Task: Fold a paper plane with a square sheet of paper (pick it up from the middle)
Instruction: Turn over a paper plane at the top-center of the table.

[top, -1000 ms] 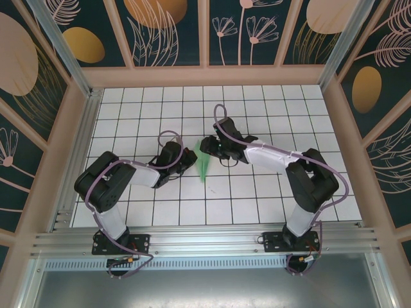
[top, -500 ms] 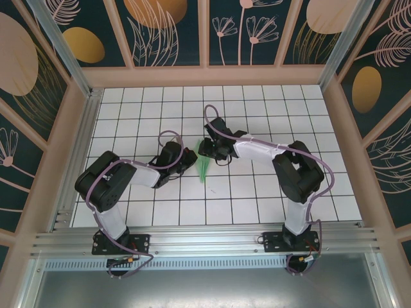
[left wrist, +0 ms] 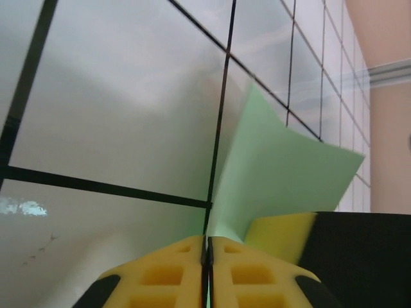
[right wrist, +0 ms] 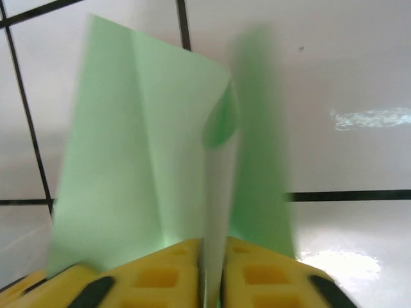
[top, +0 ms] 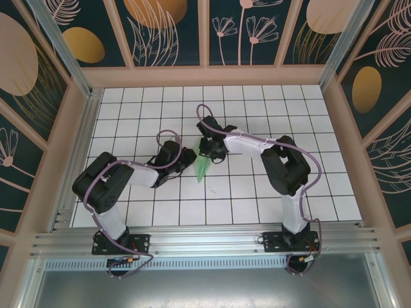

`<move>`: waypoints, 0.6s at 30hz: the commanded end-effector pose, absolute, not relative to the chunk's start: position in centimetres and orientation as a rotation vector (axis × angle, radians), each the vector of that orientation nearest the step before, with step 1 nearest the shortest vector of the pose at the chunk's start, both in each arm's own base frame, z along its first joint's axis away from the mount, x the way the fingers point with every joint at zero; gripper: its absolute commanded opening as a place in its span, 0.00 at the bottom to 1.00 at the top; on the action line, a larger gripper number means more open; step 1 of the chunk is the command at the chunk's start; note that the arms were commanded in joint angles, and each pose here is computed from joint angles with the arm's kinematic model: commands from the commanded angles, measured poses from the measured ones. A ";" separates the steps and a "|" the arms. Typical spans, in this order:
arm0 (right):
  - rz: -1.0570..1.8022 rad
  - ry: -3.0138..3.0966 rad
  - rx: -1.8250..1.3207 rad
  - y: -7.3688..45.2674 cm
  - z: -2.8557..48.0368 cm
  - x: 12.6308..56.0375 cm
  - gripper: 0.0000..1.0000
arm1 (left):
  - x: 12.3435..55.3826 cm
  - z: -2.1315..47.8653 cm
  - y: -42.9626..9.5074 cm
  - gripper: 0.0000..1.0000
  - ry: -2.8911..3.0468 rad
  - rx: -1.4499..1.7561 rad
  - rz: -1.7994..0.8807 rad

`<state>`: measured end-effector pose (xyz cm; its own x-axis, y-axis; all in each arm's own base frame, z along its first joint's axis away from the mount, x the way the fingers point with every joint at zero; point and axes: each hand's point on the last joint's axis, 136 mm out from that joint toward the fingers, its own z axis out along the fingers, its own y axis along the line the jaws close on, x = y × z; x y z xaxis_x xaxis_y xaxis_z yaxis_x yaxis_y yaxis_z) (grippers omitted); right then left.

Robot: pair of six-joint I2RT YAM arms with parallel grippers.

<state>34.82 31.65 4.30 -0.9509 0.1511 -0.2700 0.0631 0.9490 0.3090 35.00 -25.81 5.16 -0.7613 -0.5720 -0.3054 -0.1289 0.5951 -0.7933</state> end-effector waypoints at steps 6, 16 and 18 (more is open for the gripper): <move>0.259 2.797 0.334 30.0 5.6 34.7 0.00 | 32.4 7.4 -23.0 0.35 2.253 -0.408 -0.987; 0.204 2.856 0.325 30.0 5.7 33.5 0.09 | 28.0 6.8 -21.6 0.44 2.237 -0.252 -0.995; 0.204 2.871 0.295 30.3 5.8 33.4 0.15 | 28.1 6.6 -21.1 0.45 2.229 -0.293 -0.984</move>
<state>33.66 30.48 5.61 -0.9399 0.2427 -0.2403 0.1948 0.9588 0.2067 27.75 -21.28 5.57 -0.7797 -0.4273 -0.4577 0.0356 0.6996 -0.7137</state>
